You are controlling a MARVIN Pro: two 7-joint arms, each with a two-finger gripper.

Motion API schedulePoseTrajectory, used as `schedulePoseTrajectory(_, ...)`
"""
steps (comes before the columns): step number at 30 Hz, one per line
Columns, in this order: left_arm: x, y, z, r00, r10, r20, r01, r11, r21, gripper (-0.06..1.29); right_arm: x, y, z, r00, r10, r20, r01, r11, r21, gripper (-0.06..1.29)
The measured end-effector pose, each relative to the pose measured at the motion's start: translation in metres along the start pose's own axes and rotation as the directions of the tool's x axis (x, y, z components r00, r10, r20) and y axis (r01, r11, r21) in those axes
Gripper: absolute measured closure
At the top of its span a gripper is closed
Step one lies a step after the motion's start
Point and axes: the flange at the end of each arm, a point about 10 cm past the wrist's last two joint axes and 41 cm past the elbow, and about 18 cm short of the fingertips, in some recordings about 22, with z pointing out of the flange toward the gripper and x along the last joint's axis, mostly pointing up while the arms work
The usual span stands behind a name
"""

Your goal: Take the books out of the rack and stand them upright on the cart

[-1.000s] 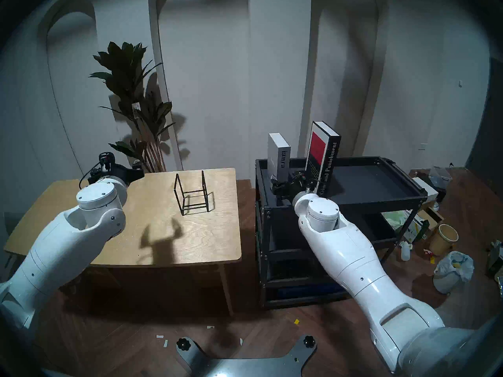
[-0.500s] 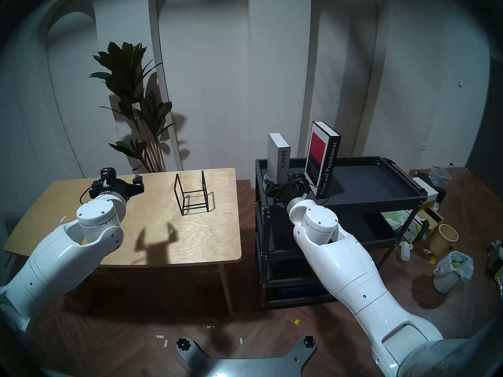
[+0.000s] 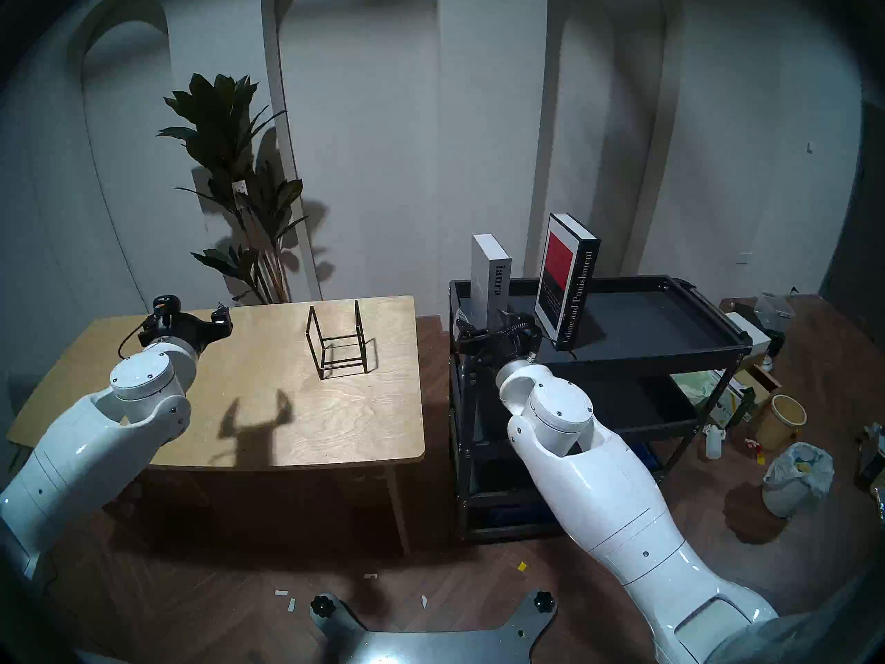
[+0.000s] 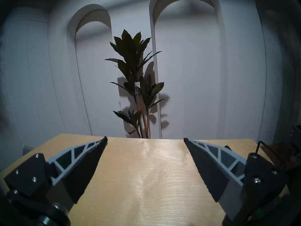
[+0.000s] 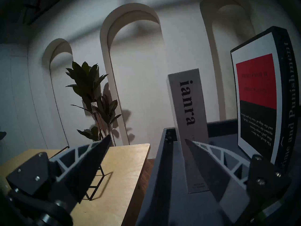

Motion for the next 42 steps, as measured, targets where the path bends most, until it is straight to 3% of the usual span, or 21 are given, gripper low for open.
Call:
schedulePoseTrajectory(12, -0.014, -0.02, 0.007, 1.0, -0.03, 0.0, 0.03, 0.994, -0.103, -0.02, 0.002, -0.013, -0.015, 1.0, 0.025, -0.016, -0.026, 0.999, -0.029, 0.01)
schedulePoseTrajectory(21, -0.019, -0.033, 0.01, 0.997, -0.062, -0.038, 0.052, 0.974, -0.219, -0.02, 0.001, -0.027, -0.026, 0.999, 0.032, -0.025, -0.033, 0.997, -0.068, 0.01)
schedulePoseTrajectory(33, -0.01, -0.03, 0.001, 0.97, -0.173, -0.173, 0.091, 0.91, -0.404, -0.02, 0.001, -0.041, -0.029, 0.999, -0.005, -0.035, -0.002, 0.982, -0.187, 0.01)
schedulePoseTrajectory(42, -0.019, -0.038, -0.001, 0.935, -0.251, -0.25, 0.11, 0.876, -0.469, -0.02, -0.001, -0.039, -0.015, 0.992, -0.123, 0.006, 0.122, 0.973, -0.196, 0.01)
